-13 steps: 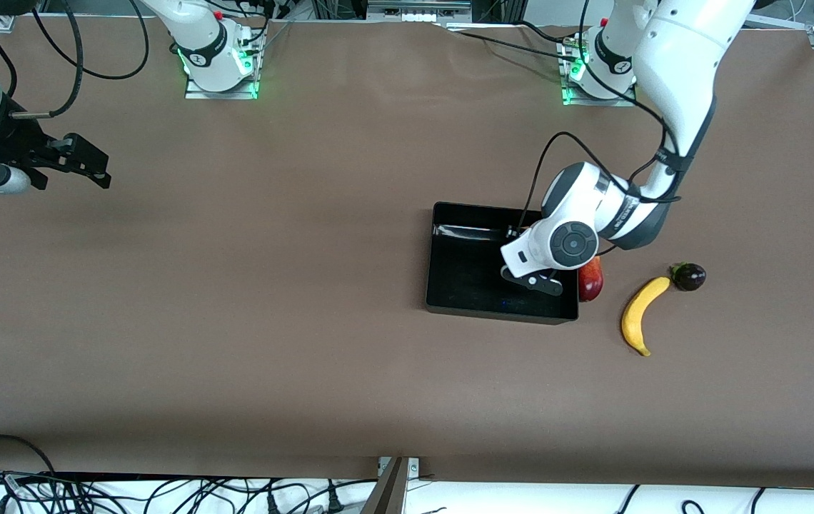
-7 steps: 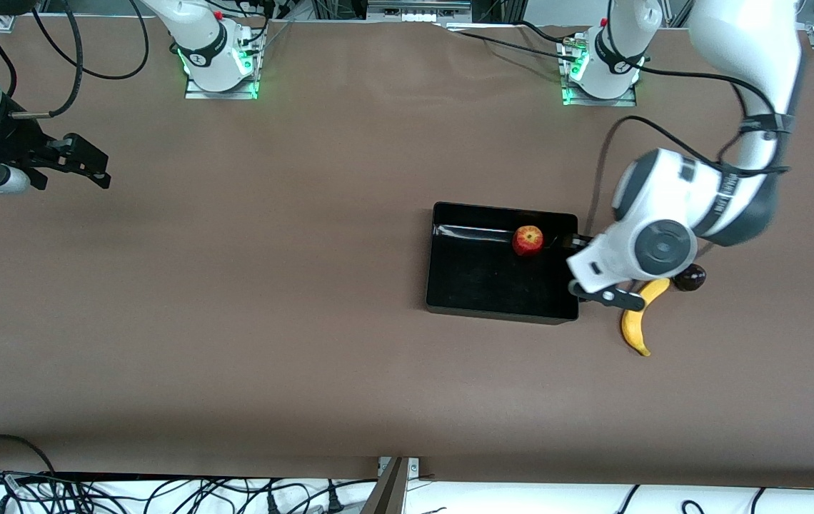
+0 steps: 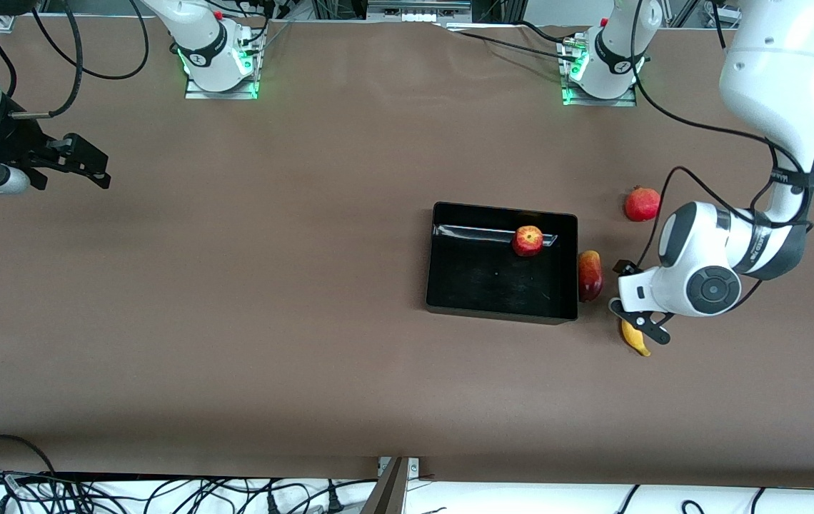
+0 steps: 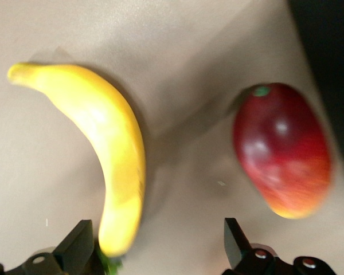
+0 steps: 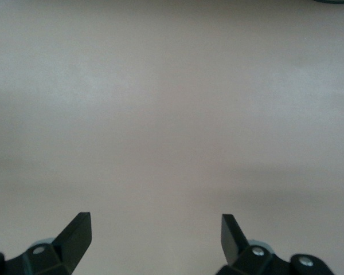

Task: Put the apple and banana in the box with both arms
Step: 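Move the left gripper to the yellow banana and grasp it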

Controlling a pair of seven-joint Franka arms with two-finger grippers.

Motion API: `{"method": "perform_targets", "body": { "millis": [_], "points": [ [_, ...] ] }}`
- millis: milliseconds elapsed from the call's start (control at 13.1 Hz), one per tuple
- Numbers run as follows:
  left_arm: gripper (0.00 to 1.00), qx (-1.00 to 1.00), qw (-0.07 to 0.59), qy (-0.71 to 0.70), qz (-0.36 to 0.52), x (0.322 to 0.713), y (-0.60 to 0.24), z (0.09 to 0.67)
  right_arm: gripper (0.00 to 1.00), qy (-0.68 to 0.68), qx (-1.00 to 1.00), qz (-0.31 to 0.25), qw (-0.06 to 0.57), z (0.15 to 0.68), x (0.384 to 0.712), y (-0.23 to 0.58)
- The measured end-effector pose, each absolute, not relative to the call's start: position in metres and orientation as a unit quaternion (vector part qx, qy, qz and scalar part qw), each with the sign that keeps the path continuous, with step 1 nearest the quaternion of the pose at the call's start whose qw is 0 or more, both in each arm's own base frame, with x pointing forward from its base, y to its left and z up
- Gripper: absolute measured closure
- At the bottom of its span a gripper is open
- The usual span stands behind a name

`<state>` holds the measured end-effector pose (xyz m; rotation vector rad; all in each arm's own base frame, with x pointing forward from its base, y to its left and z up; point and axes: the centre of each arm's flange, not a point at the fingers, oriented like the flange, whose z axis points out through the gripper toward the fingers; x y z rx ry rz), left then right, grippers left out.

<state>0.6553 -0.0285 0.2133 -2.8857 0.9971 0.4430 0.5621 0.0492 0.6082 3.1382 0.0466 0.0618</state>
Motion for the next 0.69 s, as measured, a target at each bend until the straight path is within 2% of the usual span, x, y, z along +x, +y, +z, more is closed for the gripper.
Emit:
{"method": "perform_targets", "body": {
  "millis": [230,383,689],
  "points": [
    [0.0,-0.926,0.015,0.35,0.138,0.649,-0.018,0.184,0.0,0.015,1.0,0.02,0.001,0.608,0.562,0.049],
    [0.19,-0.919,0.012,0.368,0.139,0.645,-0.022,0.174,0.0,0.015,1.0,0.02,0.001,0.608,0.562,0.049],
    [0.65,-0.902,0.011,0.408,0.139,0.645,-0.017,0.174,0.0,0.015,1.0,0.02,0.001,0.608,0.562,0.049]
  ]
}}
